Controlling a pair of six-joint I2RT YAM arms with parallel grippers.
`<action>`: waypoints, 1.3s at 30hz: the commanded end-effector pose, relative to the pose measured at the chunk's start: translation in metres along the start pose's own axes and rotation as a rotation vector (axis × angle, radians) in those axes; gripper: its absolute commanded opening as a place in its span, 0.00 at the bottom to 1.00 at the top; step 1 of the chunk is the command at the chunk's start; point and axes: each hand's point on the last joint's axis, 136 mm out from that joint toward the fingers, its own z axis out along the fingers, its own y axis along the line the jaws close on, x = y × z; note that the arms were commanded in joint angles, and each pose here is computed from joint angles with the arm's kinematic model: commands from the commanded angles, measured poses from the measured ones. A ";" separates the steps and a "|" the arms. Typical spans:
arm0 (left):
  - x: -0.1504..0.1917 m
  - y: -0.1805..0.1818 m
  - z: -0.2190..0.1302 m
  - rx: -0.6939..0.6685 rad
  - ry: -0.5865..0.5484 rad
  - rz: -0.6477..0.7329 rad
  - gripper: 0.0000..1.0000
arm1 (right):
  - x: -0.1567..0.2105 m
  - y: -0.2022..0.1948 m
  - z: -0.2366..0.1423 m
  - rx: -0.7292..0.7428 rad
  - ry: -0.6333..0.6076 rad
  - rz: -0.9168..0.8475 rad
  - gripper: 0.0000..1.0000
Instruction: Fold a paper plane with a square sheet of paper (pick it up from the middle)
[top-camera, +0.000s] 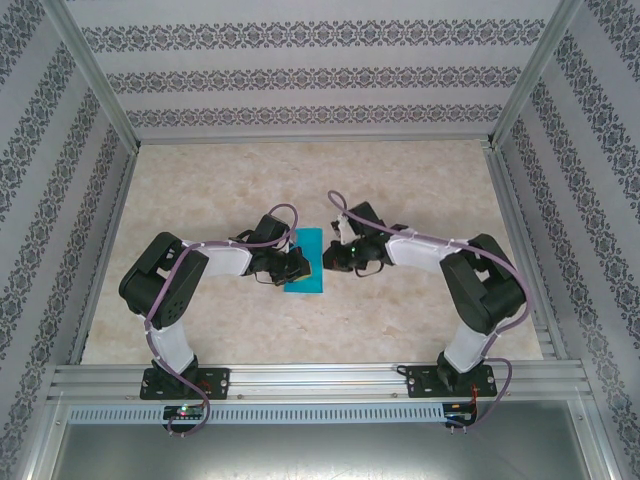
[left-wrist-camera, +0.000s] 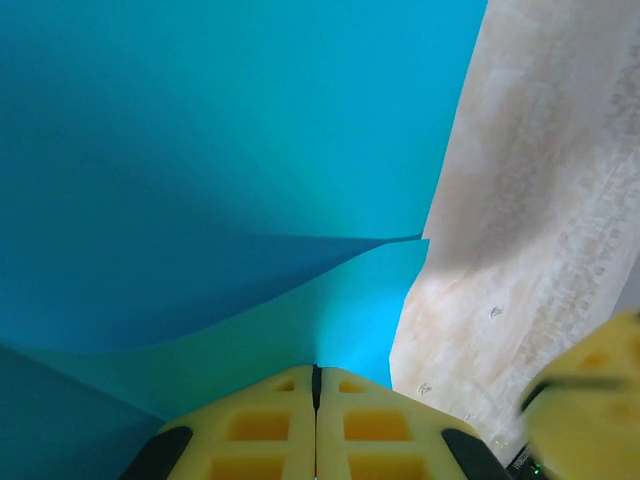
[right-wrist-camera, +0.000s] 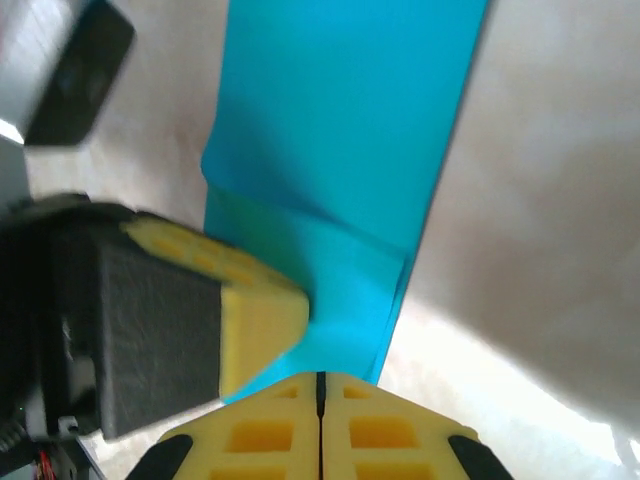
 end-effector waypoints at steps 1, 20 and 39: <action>0.004 0.019 0.005 -0.095 -0.014 -0.050 0.08 | 0.010 0.006 -0.005 0.021 -0.044 0.048 0.05; 0.004 0.018 0.006 -0.071 -0.019 -0.073 0.08 | 0.024 0.008 0.018 0.045 -0.005 0.119 0.23; 0.002 0.012 0.005 -0.058 -0.022 -0.060 0.09 | 0.026 0.000 0.027 0.008 0.025 0.167 0.14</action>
